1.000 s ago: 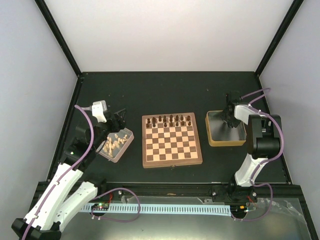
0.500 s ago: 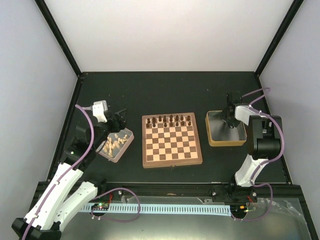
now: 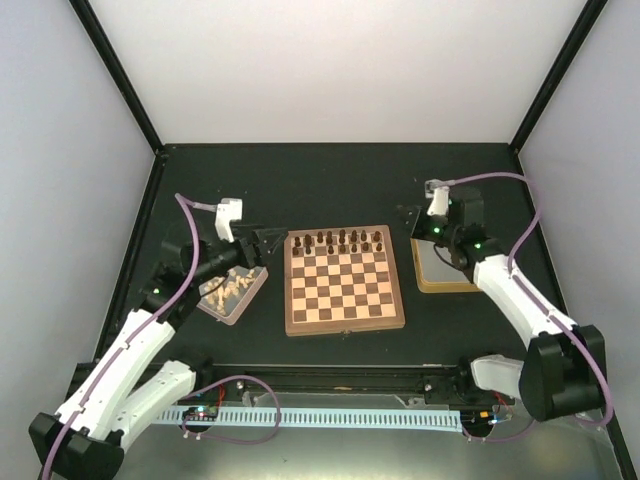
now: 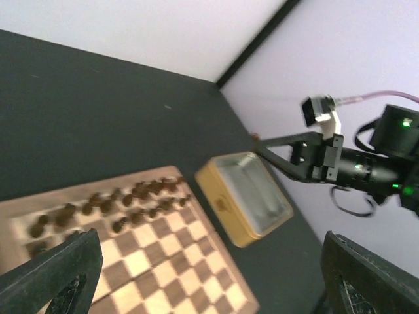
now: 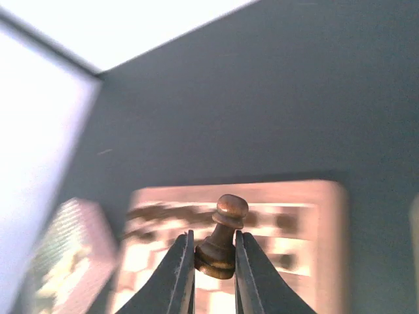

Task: Set up the chess pieces on the board
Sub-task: Place the chess piece on the chessboard.

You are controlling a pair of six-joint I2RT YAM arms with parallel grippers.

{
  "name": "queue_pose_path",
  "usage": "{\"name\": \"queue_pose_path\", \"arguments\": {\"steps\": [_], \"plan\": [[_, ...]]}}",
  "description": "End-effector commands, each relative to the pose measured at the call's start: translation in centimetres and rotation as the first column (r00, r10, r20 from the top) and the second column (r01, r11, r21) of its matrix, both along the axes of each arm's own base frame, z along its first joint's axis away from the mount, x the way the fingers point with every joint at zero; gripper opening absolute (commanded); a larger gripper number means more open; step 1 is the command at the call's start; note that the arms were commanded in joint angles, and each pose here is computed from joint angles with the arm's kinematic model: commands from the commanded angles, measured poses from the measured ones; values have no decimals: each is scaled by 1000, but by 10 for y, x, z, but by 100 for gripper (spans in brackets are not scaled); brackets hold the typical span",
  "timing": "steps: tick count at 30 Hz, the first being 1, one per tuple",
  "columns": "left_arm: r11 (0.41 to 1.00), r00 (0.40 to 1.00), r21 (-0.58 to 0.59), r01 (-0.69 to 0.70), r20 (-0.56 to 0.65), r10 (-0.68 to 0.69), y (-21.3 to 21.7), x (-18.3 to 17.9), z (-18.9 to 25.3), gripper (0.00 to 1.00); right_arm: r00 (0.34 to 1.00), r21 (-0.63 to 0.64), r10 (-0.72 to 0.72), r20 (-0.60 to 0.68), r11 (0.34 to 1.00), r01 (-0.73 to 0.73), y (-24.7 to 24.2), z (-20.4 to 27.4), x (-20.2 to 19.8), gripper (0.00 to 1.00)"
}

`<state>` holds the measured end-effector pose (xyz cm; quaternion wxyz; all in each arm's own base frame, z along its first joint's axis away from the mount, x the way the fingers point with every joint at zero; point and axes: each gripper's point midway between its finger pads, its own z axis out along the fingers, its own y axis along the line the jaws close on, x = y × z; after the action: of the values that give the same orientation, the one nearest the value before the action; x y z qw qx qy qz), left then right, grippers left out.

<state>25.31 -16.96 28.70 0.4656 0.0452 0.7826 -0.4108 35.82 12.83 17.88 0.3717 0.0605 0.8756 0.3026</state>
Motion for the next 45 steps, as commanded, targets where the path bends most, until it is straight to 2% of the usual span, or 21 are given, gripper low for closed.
{"name": "queue_pose_path", "arguments": {"steps": [1,4,9,11,14,16,19,24,27,31,40,43,45], "plan": [[959,970,-154,240,-11,-244,-33,-24,21,93,813,186,471,343,814,-550,100,80,-61,13],[916,935,-238,323,-68,-347,-46,-34,25,91,646,190,612,456,643,-742,140,103,-106,13],[833,851,-328,446,-132,-508,-61,-53,36,83,413,128,741,530,411,-902,180,116,-161,13],[812,825,-361,459,-167,-540,-64,-57,34,79,335,103,772,541,335,-937,189,117,-178,12],[776,781,-387,498,-190,-595,-69,-64,35,67,267,63,804,532,277,-959,201,117,-192,12],[759,762,-395,518,-191,-619,-71,-69,36,59,247,45,812,529,263,-964,206,118,-193,12],[738,737,-396,546,-191,-648,-73,-75,36,50,250,51,817,520,263,-964,210,116,-190,12],[711,697,-394,583,-208,-687,-77,-84,28,48,227,49,835,501,235,-971,217,113,-190,13],[705,691,-393,590,-206,-693,-77,-85,28,47,212,41,850,483,219,-975,221,110,-192,12],[708,691,-391,589,-210,-691,-78,-83,27,36,205,39,863,462,211,-977,222,105,-193,12],[714,684,-392,581,-242,-689,-80,-79,17,18,184,18,891,414,195,-981,218,93,-198,12],[720,682,-383,579,-256,-685,-81,-77,12,19,178,1,902,393,193,-981,217,88,-198,12],[727,683,-376,575,-269,-679,-81,-75,7,25,181,-4,908,378,197,-980,217,86,-197,12]]}}
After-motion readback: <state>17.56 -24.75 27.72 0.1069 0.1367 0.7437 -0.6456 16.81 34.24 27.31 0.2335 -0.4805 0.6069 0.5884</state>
